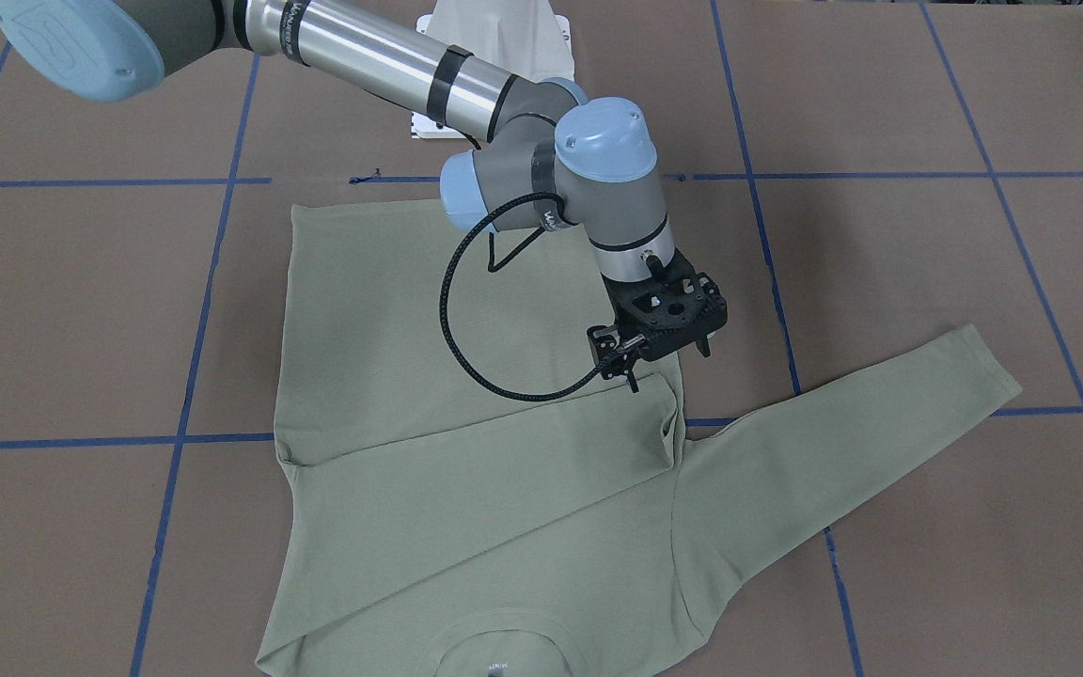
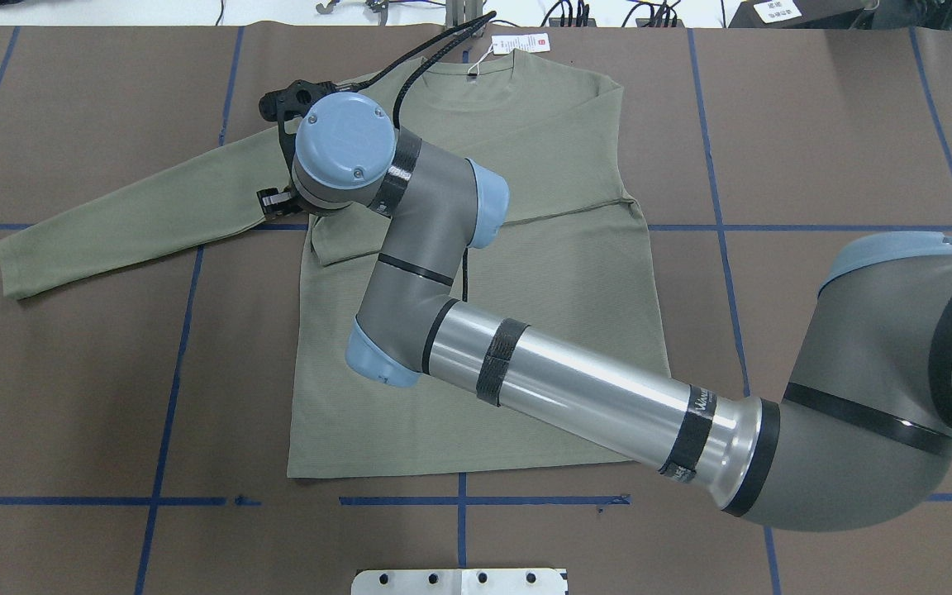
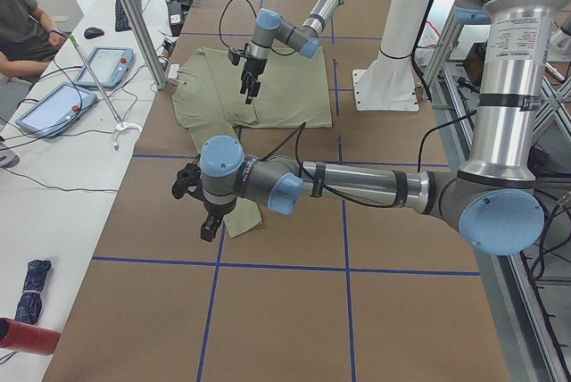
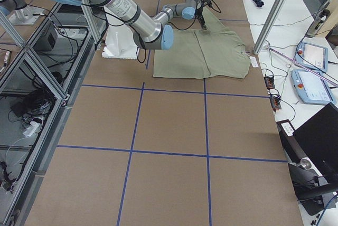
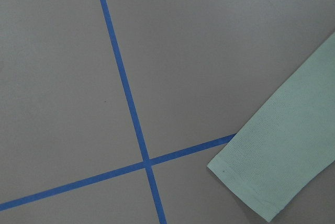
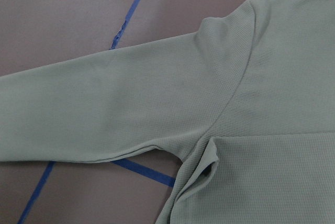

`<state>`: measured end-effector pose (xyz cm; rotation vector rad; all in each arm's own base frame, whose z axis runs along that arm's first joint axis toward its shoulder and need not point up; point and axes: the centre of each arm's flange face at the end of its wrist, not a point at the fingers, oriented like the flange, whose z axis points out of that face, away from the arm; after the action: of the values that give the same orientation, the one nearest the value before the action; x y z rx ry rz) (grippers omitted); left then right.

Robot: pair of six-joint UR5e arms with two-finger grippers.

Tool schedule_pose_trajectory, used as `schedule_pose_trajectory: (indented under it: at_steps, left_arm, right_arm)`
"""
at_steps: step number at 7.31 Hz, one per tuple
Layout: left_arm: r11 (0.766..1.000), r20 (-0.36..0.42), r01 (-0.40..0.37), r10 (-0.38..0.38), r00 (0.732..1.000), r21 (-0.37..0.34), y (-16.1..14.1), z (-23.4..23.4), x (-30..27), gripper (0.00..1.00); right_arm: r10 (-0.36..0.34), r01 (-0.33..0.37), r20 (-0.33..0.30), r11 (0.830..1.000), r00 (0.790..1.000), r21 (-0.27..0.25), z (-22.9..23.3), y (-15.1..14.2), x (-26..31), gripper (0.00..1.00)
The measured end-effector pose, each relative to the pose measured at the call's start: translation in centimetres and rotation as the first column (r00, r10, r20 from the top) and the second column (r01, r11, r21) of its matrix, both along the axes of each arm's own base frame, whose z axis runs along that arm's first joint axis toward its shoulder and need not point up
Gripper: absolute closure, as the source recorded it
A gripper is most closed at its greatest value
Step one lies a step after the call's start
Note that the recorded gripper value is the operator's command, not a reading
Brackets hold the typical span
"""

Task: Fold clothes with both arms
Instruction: 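Release the sleeve and withdraw the right gripper to the shirt's side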

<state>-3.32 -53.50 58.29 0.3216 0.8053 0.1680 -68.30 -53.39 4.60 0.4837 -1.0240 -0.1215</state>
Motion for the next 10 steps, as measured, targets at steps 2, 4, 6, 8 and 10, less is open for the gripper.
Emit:
schedule_pose_trajectory:
  at_steps: [2,4,6,8,10]
  left_arm:
    - [0.995,-0.031,0.09,-0.091,0.995,-0.033,0.2,0.2,1.6,0.0]
    - [0.971,-0.058,0.231,-0.235,0.97,-0.066,3.4,2.3,7.0,0.0]
    - [0.918,-0.088,0.355,-0.374,0.923,-0.175,5.9,2.7,14.6,0.0]
    - [0.868,-0.069,0.431,-0.46,0.885,-0.246,6.9,2.8,19.5,0.0]
    - [0.847,-0.034,0.469,-0.491,0.87,-0.249,6.9,3.8,21.3,0.0]
  right_arm:
    - [-0.01,-0.005,-0.111,0.991,0.994,-0.135,-0.9,-1.4,3.9,0.0]
    - [-0.035,-0.03,-0.23,0.962,0.973,-0.272,1.7,-4.3,12.1,0.0]
    - [-0.075,-0.02,-0.3,0.953,0.951,-0.301,10.4,-6.6,23.2,0.0]
    - [-0.141,0.042,-0.318,0.953,0.937,-0.3,20.0,-8.2,34.6,0.0]
    - [-0.2,0.101,-0.304,0.945,0.931,-0.311,26.8,-8.7,42.4,0.0]
